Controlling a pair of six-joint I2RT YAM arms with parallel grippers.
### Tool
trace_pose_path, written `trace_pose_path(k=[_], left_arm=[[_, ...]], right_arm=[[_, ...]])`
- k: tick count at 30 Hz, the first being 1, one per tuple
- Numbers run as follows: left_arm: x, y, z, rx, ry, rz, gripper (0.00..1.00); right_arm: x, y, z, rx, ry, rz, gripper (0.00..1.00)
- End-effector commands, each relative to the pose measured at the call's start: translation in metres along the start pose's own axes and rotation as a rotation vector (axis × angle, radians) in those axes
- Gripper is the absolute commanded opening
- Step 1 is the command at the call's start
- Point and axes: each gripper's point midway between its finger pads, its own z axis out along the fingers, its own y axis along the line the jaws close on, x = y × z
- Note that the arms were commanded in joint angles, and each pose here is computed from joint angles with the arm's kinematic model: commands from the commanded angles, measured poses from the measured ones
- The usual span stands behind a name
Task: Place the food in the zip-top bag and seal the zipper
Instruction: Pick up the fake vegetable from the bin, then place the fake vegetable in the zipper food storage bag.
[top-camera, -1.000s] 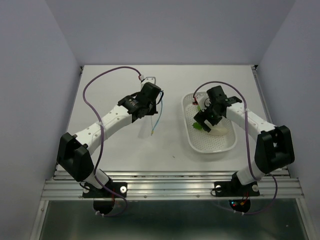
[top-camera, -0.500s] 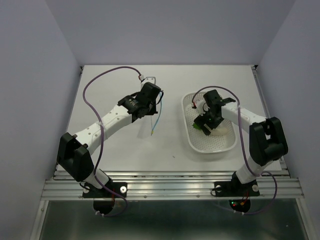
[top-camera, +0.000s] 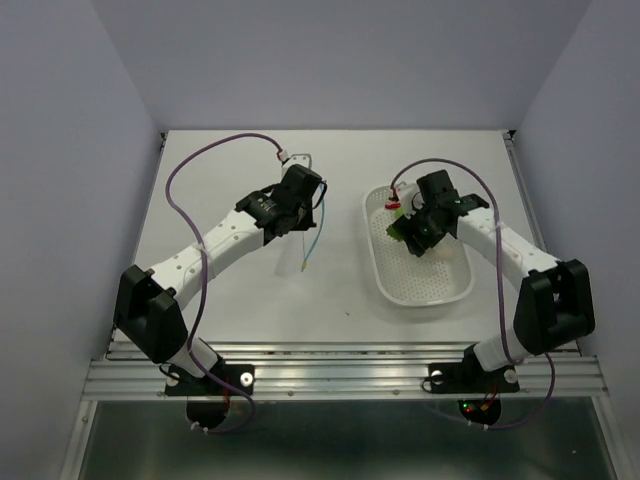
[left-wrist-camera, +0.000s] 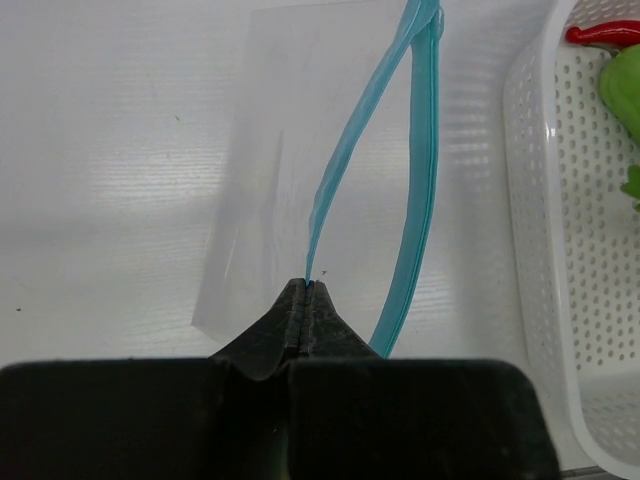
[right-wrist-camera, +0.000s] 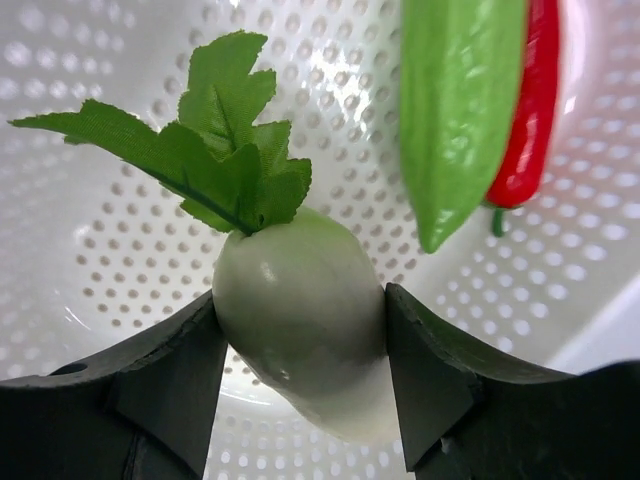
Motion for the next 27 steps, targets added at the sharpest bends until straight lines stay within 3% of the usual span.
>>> trace_pose_path(k=[1,5,9,10,12,17,21,27], left_arm=[[-0.026,-0.007,-0.015,0.038,-0.064,-0.066,0.0],[-0.032,-0.008,-0.014,0.049,-0.059,-0.119,0.0],[-0.04,-0.011,-0.013,0.075,-0.057,-0.162,0.0],[-0.041,-0.013,-0.013,0.081,-0.054,-0.17,0.0],[-0.042,-0.011,-0.011,0.08,-0.049,-0.178,0.0],[-0.042,-0.009,-0.006,0.083,-0.029,-0.192,0.0],[-0.044,-0.006,-0.004,0.086,-0.024,-0.21,0.0],[-0.046,-0.005,0.0,0.088,-0.012,-0.21,0.0]], right_arm=[[-0.083,-0.017,-0.061,0.069,-0.358,0.06,0.18],[-0.142,-0.016,-0.113,0.037,-0.663,0.209,0.17],[-0.185,0.023,-0.147,-0.245,-0.86,0.374,0.13],[-0.202,0.027,-0.163,-0.281,-0.96,0.371,0.13],[-0.212,0.046,-0.17,-0.394,-1.026,0.436,0.18],[-0.255,0.063,-0.224,-0.47,-1.267,0.428,0.15],[-0.281,0.093,-0.241,-0.586,-1.356,0.424,0.13],[-0.3,0.108,-0.223,-0.648,-1.348,0.481,0.13]])
